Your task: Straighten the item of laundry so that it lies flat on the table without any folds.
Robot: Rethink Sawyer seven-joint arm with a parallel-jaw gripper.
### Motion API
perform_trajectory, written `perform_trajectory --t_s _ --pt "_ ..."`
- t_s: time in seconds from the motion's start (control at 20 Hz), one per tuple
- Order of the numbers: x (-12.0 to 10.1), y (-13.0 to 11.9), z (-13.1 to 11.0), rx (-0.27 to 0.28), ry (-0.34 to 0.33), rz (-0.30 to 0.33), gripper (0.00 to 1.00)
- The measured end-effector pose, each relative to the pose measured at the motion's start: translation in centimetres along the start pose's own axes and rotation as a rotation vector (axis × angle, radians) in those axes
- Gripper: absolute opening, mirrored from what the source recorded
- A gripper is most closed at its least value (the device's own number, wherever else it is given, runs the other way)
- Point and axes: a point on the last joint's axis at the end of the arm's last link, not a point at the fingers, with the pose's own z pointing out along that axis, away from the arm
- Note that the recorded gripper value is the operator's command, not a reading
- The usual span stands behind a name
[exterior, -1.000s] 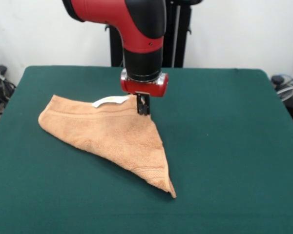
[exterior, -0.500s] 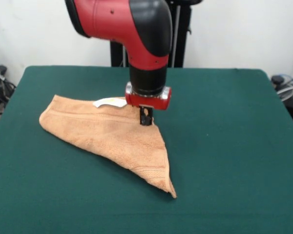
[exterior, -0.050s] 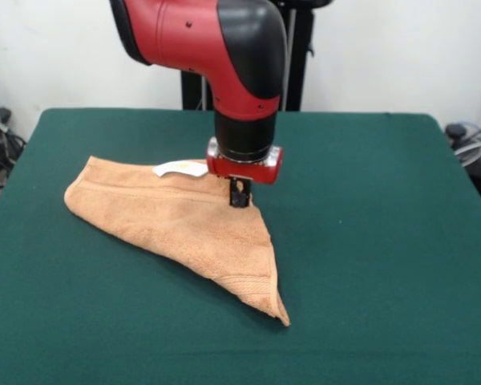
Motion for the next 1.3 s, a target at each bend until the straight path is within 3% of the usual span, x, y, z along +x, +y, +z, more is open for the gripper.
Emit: perform_trajectory --t_s 0.75,1.3 --pt "-0.2 0.2 0.0 0.013 0.013 0.03 0.0" --pt "0.1 1.8 -0.2 0.066 -0.02 0.076 0.0"
